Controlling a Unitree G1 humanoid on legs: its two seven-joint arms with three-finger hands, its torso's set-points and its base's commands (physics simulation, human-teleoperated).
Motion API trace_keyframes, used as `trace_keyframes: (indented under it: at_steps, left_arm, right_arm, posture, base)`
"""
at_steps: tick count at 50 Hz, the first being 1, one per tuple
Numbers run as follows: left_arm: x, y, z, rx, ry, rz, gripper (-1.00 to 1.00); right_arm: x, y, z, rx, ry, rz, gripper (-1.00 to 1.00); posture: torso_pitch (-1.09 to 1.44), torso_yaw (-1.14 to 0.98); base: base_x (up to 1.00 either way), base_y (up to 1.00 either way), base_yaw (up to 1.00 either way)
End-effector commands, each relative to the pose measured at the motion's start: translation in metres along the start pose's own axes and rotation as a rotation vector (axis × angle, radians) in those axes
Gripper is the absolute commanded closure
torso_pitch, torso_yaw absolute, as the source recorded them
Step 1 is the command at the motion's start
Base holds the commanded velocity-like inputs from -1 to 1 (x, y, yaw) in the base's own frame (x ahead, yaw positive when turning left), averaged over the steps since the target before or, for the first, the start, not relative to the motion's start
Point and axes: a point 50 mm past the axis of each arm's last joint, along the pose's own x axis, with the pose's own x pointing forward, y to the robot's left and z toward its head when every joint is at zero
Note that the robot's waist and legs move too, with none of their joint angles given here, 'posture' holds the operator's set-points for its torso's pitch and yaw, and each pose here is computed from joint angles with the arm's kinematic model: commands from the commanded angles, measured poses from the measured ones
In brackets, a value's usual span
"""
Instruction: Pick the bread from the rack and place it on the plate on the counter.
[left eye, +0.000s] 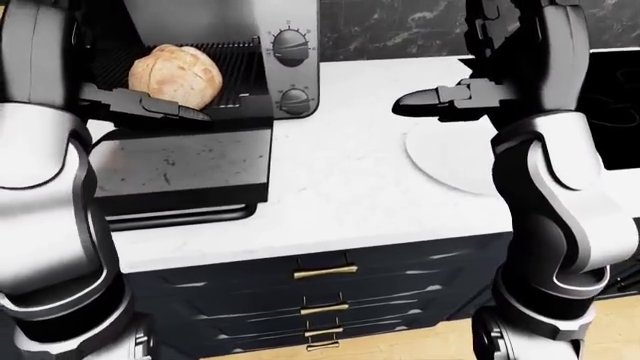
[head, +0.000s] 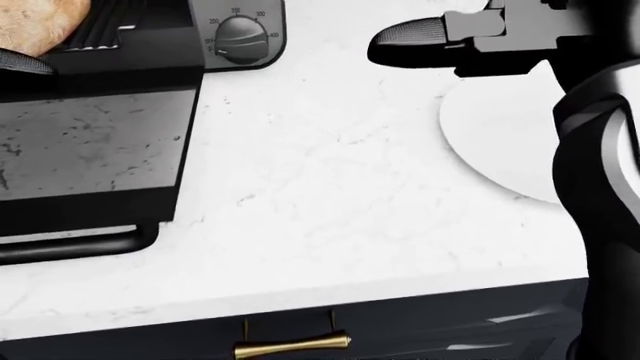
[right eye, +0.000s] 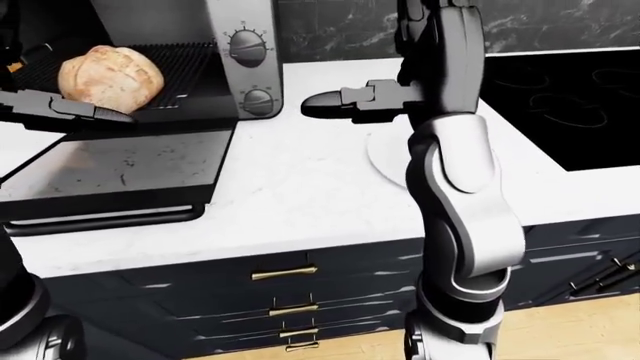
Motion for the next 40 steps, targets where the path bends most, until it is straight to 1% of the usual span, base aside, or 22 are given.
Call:
trace_keyframes:
  at_steps: [1, 11, 15, 17, 33, 40]
  left_arm:
    - [-0.001, 0.009, 0.015, 0.018, -0.072, 0.042, -1.00]
    - [0.007, -0.001, 0.011, 0.049, -0.056, 0.004, -1.00]
    - [0.009, -0.003, 0.009, 0.066, -0.052, -0.002, -1.00]
    - [0.009, -0.007, 0.006, 0.083, -0.050, -0.007, -1.00]
    - [0.015, -0.007, 0.002, 0.087, -0.039, -0.017, -1.00]
    - [0.018, -0.008, 0.001, 0.090, -0.026, -0.032, -1.00]
  right_arm:
    - [0.002, 0.000, 0.013, -0.002, -0.072, 0.001, -1.00]
    - [0.002, 0.001, 0.009, 0.001, -0.070, 0.000, -1.00]
    - [0.001, -0.001, 0.010, 0.000, -0.071, -0.004, -1.00]
    - [0.000, -0.001, 0.009, 0.000, -0.070, -0.005, -1.00]
    - [-0.002, -0.004, 0.007, -0.002, -0.067, -0.012, -1.00]
    - [-0.003, -0.005, 0.008, -0.005, -0.067, -0.013, -1.00]
  posture:
    - [0.00, 0.00]
    - [0.00, 0.00]
    - [0.00, 0.00]
    - [0.00, 0.00]
    - [0.00, 0.00]
    - [0.00, 0.00]
  base:
    - [0.00, 0.00, 0.00]
    - [0.00, 0.00, 0.00]
    - [0.00, 0.00, 0.00]
    - [0.00, 0.00, 0.00]
    - [0.00, 0.00, 0.00]
    - [0.00, 0.00, 0.00]
